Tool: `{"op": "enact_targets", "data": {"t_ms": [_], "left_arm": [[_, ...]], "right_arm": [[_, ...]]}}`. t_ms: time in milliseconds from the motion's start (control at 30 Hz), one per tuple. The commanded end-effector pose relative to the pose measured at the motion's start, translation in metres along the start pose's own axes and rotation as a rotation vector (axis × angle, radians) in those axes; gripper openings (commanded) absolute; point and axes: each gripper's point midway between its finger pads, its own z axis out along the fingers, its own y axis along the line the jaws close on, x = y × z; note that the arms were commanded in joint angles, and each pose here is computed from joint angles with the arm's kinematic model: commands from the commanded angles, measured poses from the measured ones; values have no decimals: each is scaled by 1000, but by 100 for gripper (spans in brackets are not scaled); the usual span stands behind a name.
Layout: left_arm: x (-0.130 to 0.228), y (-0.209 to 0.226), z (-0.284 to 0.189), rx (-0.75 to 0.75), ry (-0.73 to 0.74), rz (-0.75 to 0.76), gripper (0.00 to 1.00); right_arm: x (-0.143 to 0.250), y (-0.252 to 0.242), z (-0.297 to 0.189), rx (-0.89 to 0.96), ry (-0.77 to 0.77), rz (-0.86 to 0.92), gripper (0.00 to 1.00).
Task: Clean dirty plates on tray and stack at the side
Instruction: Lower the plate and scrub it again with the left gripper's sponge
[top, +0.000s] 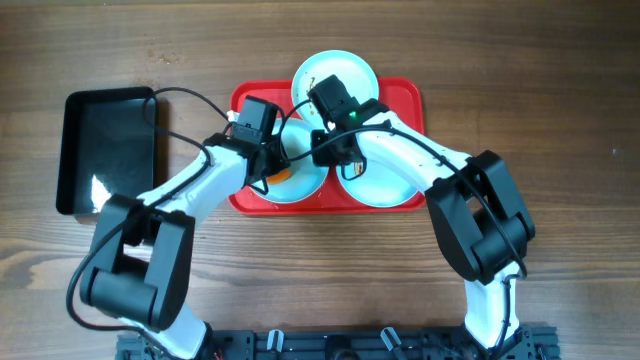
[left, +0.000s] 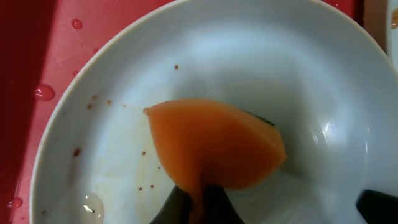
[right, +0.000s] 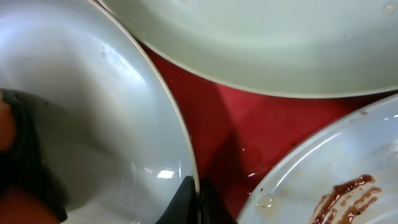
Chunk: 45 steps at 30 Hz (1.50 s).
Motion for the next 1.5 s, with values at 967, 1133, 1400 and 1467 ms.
{"op": "enact_targets", "data": {"t_ms": [967, 1133, 1400, 1467], "left_arm": [[4, -2, -21, 15, 0, 24, 34], [6, -8, -12, 45, 17, 24, 34], [4, -12, -12, 67, 12, 25, 24], [4, -12, -12, 67, 12, 25, 18]], "right_arm": [[5, -3, 10, 5, 20, -3, 4], [5, -3, 10, 6, 20, -4, 4], [4, -3, 10, 5, 18, -3, 4], [4, -3, 10, 4, 17, -3, 4]]}}
